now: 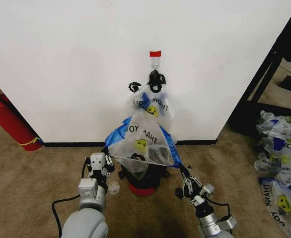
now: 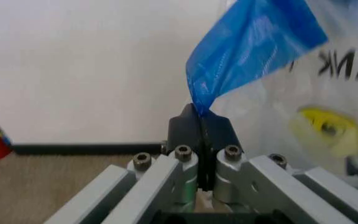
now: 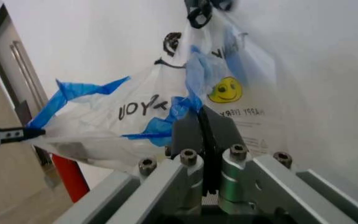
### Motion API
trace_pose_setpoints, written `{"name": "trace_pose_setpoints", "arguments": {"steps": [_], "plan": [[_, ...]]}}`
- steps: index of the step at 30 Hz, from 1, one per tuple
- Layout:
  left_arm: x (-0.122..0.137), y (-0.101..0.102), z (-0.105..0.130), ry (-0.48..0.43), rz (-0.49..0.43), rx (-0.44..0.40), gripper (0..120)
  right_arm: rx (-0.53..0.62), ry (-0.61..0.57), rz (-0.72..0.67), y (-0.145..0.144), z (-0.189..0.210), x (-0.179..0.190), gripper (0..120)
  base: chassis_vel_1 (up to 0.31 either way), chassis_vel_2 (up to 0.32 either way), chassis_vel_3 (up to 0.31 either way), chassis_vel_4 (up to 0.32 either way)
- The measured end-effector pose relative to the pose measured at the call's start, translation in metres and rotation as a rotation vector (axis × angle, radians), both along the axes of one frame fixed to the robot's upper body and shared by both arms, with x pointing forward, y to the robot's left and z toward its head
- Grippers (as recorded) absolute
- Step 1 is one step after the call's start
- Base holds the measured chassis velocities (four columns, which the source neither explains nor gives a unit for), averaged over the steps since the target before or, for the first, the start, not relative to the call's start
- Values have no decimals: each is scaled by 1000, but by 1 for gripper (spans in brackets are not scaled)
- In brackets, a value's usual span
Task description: Pick up the garbage bag from the wall and place it over the trash bin.
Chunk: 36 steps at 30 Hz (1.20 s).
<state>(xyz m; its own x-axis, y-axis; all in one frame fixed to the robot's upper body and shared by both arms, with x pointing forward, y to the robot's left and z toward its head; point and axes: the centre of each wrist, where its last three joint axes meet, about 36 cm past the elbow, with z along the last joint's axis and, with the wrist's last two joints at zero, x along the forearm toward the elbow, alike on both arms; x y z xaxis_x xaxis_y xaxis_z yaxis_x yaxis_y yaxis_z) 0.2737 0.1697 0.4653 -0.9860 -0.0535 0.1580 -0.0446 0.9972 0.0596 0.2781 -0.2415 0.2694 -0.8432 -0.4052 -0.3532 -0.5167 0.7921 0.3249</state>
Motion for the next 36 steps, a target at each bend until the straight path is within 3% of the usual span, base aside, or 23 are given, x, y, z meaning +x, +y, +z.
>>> {"name": "trace_pose_setpoints", "arguments": {"steps": [7, 13, 17, 26, 31, 36], "plan": [[-16, -4, -17, 53, 12, 19, 0, -114, -65, 57, -17, 21, 10, 0, 0, 0, 0, 0], [-20, -2, 3, -13, 7, 1, 0, -253, -272, 193, -71, 81, 55, 0, 0, 0, 0, 0], [-19, -1, 8, -29, 4, -6, 0, -288, -335, 206, -86, 102, 71, 0, 0, 0, 0, 0], [-14, -6, -2, -55, -11, -37, 0, -304, -386, 163, -102, 106, 101, 0, 0, 0, 0, 0], [3, -6, -6, -90, -2, -49, 0, -301, -392, 115, -101, 93, 122, 0, 0, 0, 0, 0], [24, 5, 14, -188, 2, -71, 0, -269, -436, 88, -82, 101, 148, 0, 0, 0, 0, 0]]}}
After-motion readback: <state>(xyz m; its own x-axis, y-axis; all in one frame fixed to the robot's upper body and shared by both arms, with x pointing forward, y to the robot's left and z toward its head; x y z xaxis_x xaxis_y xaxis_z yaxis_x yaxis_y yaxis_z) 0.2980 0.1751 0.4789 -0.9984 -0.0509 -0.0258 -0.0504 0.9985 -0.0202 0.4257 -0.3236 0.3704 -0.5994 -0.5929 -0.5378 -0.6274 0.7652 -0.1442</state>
